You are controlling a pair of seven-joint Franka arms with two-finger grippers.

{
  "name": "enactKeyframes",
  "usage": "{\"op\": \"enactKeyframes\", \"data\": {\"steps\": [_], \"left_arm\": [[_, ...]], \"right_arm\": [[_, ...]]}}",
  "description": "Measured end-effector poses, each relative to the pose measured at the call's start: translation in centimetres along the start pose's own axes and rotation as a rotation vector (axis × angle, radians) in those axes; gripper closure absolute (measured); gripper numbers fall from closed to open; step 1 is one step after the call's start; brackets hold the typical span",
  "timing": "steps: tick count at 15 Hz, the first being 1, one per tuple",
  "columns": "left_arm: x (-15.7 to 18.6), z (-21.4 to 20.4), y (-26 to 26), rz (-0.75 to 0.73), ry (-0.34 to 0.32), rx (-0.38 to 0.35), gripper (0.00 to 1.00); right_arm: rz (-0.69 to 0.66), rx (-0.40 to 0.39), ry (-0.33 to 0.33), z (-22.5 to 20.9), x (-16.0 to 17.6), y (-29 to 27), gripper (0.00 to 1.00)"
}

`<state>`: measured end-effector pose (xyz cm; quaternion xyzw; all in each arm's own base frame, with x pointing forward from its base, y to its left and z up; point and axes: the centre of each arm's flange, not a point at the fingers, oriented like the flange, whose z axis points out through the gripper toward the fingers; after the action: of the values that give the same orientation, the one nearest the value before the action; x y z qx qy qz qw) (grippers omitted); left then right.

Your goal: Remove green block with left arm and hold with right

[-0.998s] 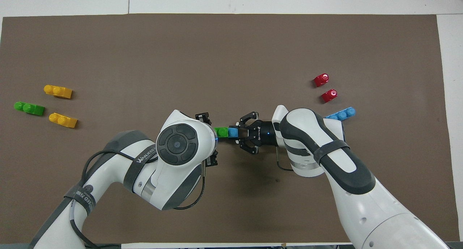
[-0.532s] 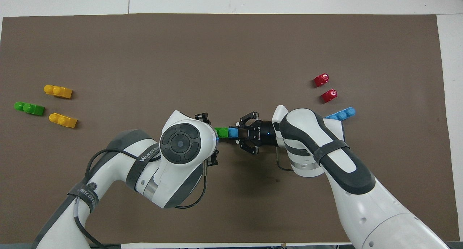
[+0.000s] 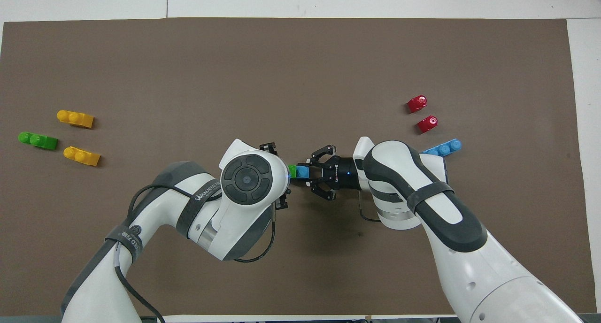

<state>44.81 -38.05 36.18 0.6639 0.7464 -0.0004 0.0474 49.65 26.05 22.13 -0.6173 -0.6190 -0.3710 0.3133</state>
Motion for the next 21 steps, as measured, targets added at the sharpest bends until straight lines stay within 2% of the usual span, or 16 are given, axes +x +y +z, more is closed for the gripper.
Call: {"op": "enactKeyframes", "data": {"steps": [10,11,13,15,21], "left_arm": [[-1.0,1.2,-0.8,0.012,0.01,-0.002,0.0],[-1.0,1.2,-0.8,0.014,0.011,-0.003,0.0],[-1.0,1.3,-0.8,0.015,0.013,-0.003,0.0],[-1.0,1.4,-0.8,0.015,0.012,-0.004,0.0],[-1.0,1.8,-0.7,0.014,0.013,-0.004,0.0]], "right_arm": [[0.0,0.0,0.0,0.0,0.0,0.0,0.6],[0.0,0.0,0.0,0.0,0.0,0.0,0.62],[0.0,0.0,-0.001,0.0,0.0,0.0,0.6],[0.001,0.0,-0.001,0.0,0.0,0.0,0.63],[0.001,-0.001,-0.001,0.0,0.0,0.0,0.6]]}}
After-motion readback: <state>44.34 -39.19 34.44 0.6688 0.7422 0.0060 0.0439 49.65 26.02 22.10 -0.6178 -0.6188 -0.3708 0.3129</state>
